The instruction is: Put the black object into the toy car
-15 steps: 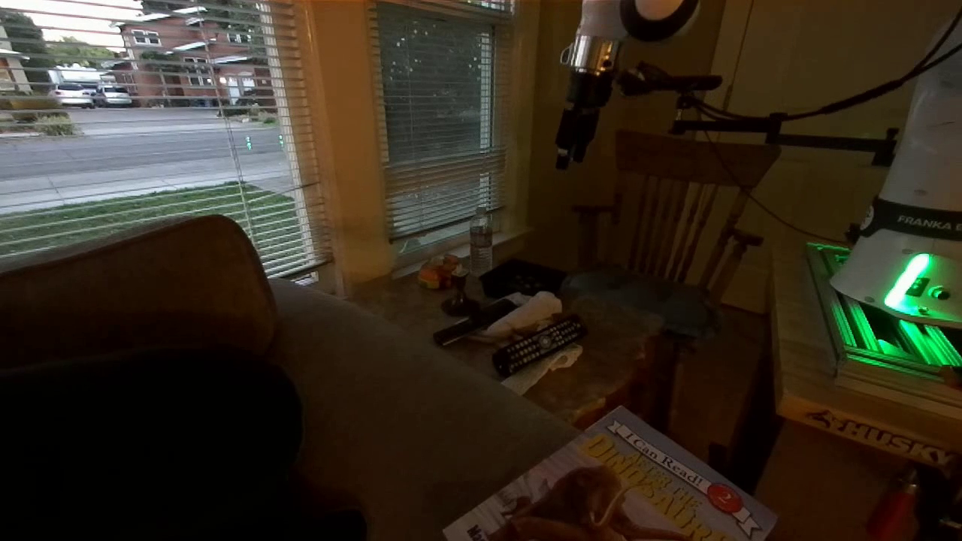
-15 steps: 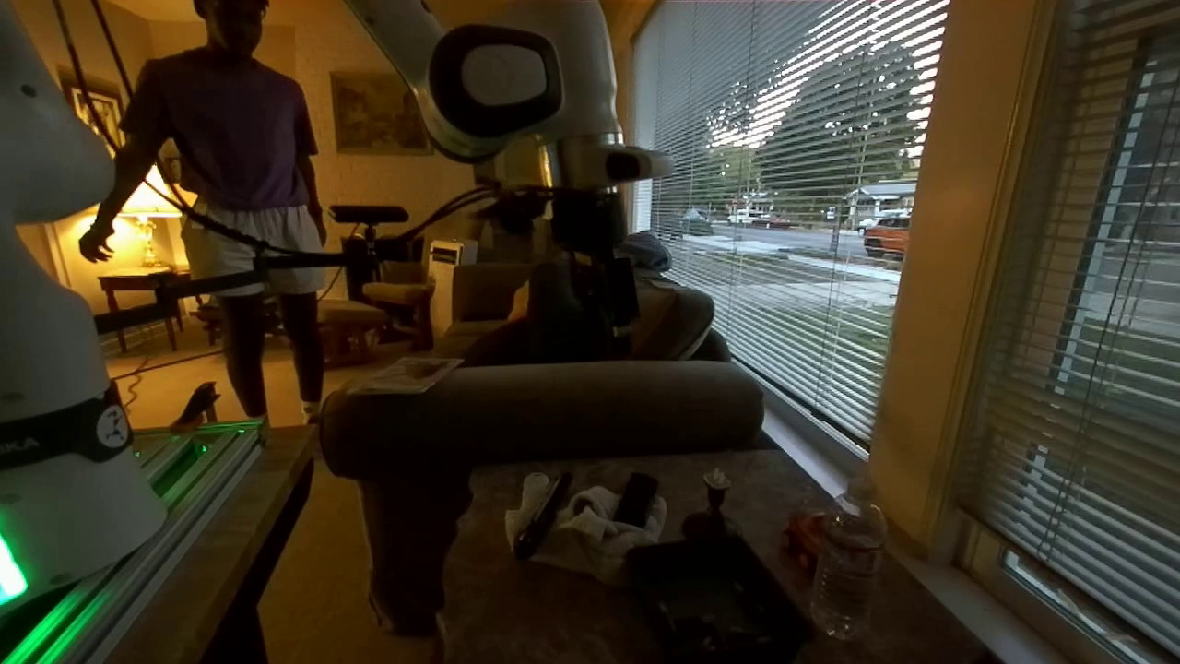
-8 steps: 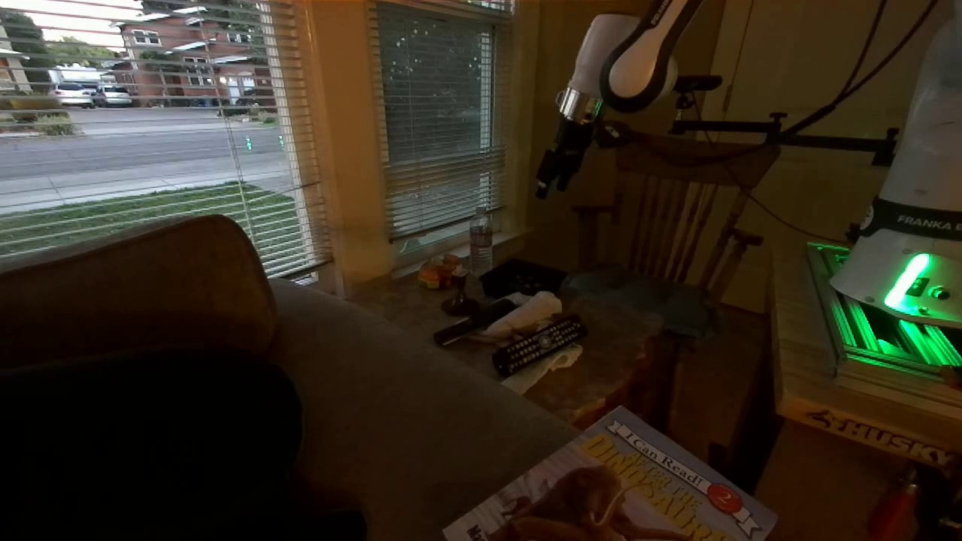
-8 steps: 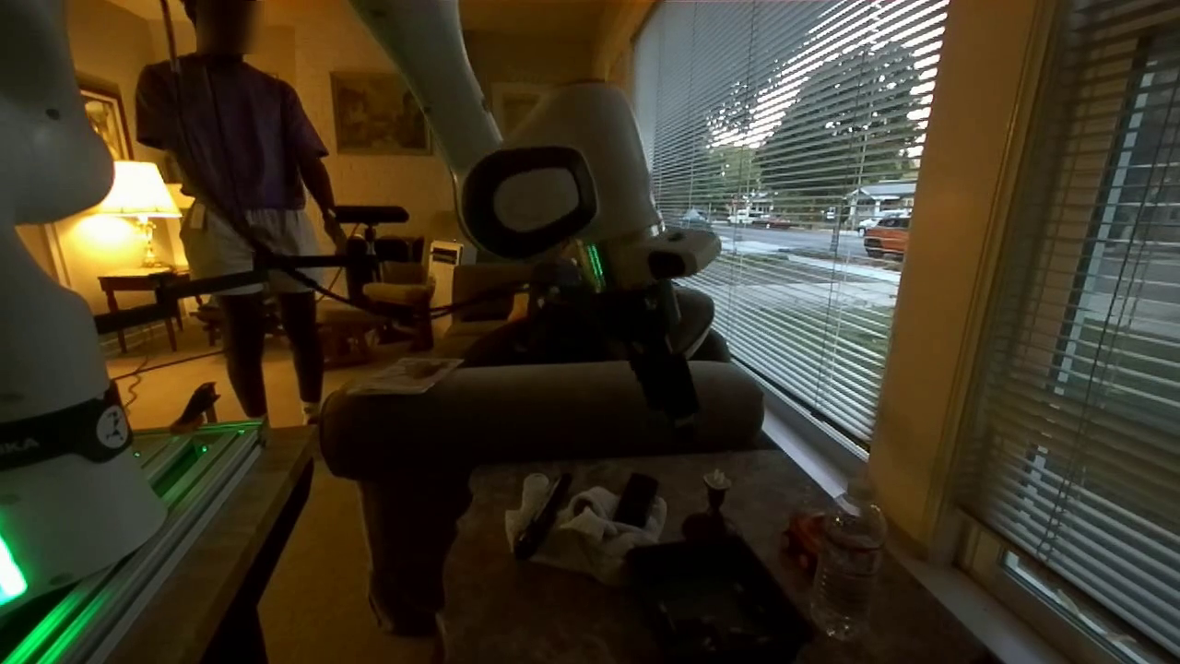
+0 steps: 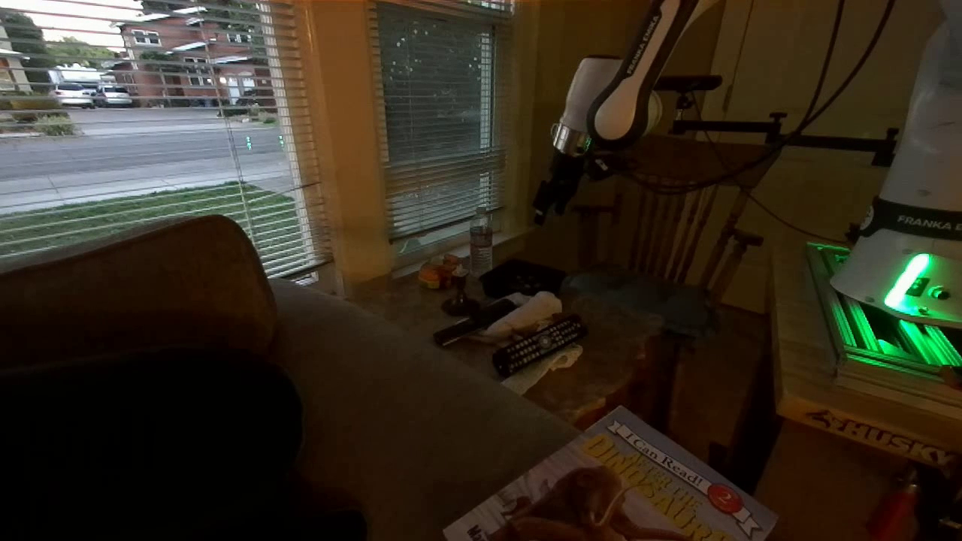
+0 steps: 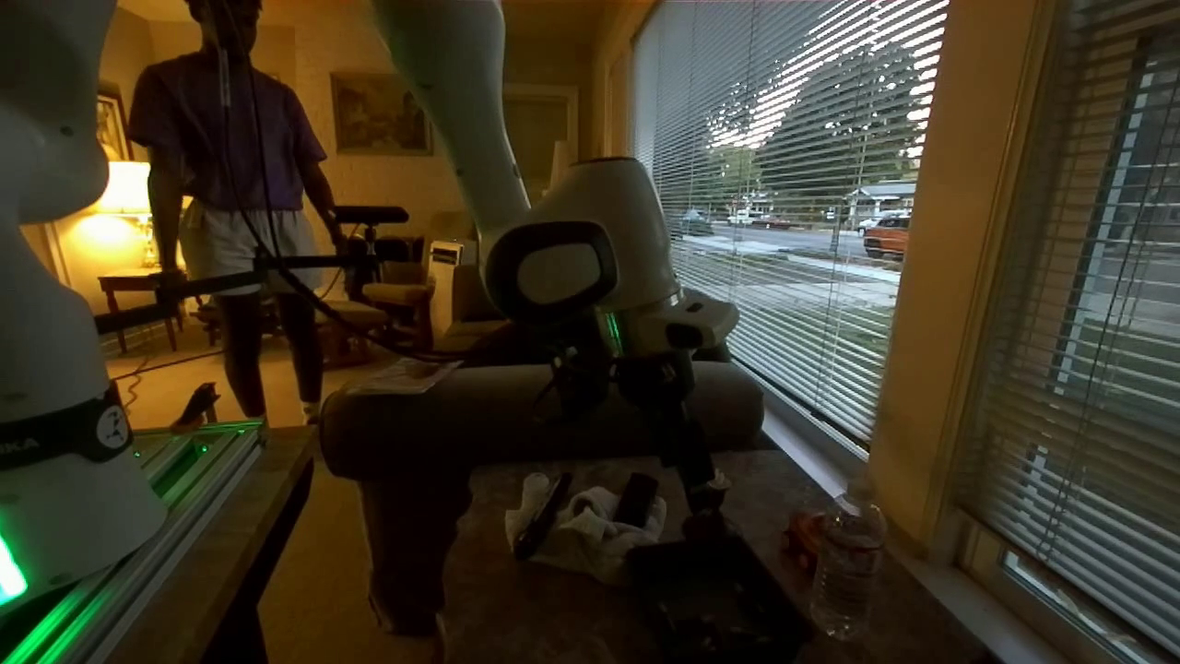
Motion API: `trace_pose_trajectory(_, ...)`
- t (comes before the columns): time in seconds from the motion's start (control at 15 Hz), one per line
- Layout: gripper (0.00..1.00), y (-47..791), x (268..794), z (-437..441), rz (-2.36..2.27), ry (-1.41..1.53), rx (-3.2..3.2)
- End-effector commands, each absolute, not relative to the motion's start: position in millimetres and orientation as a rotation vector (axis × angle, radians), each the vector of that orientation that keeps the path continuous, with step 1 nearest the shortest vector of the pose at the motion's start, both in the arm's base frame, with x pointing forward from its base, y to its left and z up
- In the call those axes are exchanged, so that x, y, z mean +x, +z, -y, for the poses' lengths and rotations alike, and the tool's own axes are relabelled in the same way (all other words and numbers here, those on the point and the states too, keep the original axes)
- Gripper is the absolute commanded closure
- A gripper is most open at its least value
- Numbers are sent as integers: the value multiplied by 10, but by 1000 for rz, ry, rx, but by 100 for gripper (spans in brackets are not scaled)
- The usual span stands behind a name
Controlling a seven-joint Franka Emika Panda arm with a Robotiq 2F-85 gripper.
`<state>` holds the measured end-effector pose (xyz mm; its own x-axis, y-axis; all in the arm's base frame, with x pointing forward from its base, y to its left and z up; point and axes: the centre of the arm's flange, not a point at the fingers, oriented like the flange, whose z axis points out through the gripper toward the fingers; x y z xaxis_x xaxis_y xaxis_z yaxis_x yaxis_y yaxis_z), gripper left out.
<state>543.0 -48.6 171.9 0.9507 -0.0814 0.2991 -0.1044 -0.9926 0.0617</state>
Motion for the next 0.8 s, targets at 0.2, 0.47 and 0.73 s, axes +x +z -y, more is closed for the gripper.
trace_pose_trajectory(0.2, 0, 1655, 5497, 504, 161, 455, 3030)
trace_pose_trajectory(0.47, 0, 1264, 5656, 542, 230, 449, 3097)
trace_pose_trajectory(0.73, 0, 942, 5791, 575, 278, 385, 3132)
